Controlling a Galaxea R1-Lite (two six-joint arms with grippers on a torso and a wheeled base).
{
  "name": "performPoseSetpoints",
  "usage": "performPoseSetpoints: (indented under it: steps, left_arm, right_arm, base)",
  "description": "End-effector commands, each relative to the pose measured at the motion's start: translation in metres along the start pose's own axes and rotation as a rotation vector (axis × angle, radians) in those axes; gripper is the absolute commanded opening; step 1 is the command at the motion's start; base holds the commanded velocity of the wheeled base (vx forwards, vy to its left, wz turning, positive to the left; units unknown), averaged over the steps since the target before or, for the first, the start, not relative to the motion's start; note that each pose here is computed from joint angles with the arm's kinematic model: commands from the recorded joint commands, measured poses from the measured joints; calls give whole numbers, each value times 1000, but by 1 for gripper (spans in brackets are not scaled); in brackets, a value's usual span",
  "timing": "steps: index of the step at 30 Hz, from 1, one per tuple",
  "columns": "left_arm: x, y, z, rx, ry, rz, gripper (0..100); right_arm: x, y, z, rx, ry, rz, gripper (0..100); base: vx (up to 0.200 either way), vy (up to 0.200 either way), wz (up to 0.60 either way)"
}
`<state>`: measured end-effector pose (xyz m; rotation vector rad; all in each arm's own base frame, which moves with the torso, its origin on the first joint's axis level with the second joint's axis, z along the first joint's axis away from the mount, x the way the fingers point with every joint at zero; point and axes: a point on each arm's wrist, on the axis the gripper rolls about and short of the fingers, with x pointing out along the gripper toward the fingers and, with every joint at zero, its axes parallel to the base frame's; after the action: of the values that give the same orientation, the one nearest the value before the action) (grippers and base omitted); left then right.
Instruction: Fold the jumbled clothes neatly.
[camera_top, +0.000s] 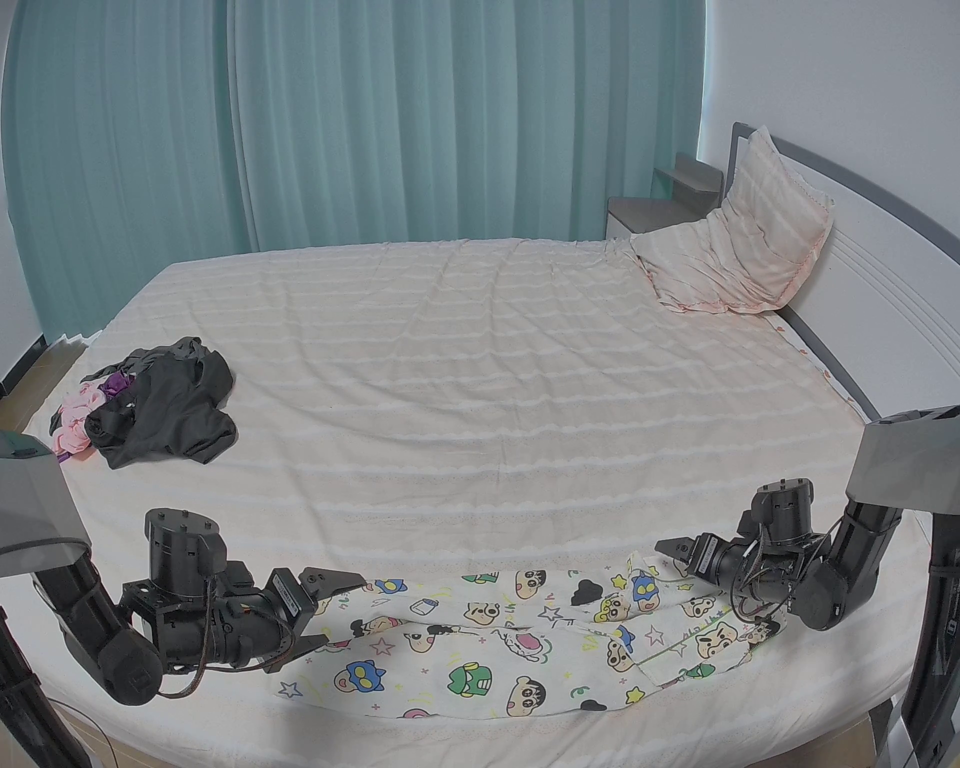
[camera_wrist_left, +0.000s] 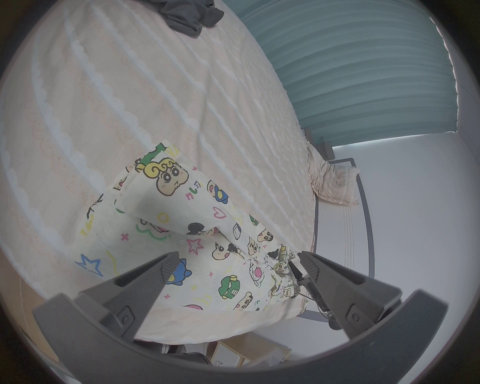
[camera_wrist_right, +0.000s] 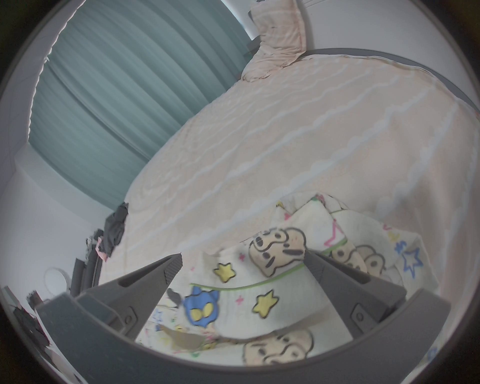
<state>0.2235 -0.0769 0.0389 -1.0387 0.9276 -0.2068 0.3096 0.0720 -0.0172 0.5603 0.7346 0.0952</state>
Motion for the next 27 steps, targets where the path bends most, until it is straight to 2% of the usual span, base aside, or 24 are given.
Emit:
performPoseSetpoints:
  steps: [1,6,8,12,19,24,27]
  left_arm:
    - [2,-8,-10,41,-29,-5,100]
    - [6,-12,-20,54,-52,16,100]
    - [6,-12,-20,43,-54,15,100]
    - [7,-13,-20,42,-58,14,100]
    - [6,-13,-18,31,-69,12,100]
    - [8,-17,-14,-32,-90,-3,100]
    - [7,-17,-12,-39,-97,-5,100]
  right_arm:
    - [-60,27,-1,78,-98,67,100]
    - [-76,18,-17,148,-86,68,100]
    - [-77,17,-20,176,-91,100,100]
    - [-77,23,-25,166,-100,149,100]
    - [-78,24,-29,158,-85,154,100]
    - [-79,24,-29,159,-87,154,100]
    - [-80,25,-28,158,-92,157,100]
  base:
    - [0,0,0]
    - [0,0,0]
    - [-200,0,0]
    - [-200,0,0]
    - [0,0,0]
    - [0,0,0]
    - [0,200,0]
